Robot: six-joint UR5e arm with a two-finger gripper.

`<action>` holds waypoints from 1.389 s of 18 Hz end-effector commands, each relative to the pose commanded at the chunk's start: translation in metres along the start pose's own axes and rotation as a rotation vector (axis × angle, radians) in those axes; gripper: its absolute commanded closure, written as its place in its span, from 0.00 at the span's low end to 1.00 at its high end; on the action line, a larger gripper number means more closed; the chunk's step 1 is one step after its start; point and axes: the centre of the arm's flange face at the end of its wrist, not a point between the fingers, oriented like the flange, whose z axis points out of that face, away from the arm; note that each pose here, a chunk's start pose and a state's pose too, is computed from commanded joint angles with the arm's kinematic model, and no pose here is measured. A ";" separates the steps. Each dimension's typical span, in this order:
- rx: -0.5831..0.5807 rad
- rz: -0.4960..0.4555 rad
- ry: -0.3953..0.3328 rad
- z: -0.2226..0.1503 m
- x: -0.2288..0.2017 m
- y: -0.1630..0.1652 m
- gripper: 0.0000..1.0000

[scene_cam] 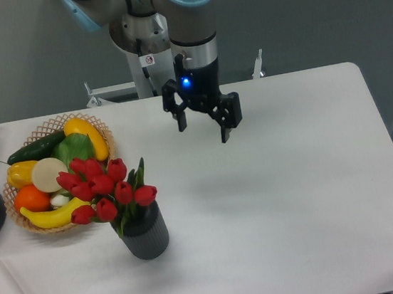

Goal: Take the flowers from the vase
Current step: 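Move the open gripper toward the red tulips in the black vase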

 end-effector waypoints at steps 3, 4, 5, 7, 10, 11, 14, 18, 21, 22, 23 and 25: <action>0.112 0.016 0.056 0.003 0.007 -0.007 0.00; 0.129 0.021 0.070 0.005 0.009 -0.008 0.00; 0.151 0.026 0.086 0.007 0.011 -0.008 0.00; 0.227 0.045 0.131 0.010 0.012 -0.006 0.00; 0.339 0.107 0.162 0.013 0.009 -0.003 0.00; 0.382 0.138 0.164 0.017 0.007 -0.006 0.00; 0.507 0.149 0.198 0.028 0.000 -0.010 0.00; 0.533 0.151 0.209 0.028 -0.001 -0.014 0.00; 0.535 0.156 0.203 0.034 -0.009 -0.015 0.00; 0.538 0.165 0.192 0.035 -0.011 -0.016 0.00; 0.538 0.165 0.192 0.037 -0.013 -0.016 0.00; 0.531 0.158 0.198 0.044 -0.017 -0.014 0.00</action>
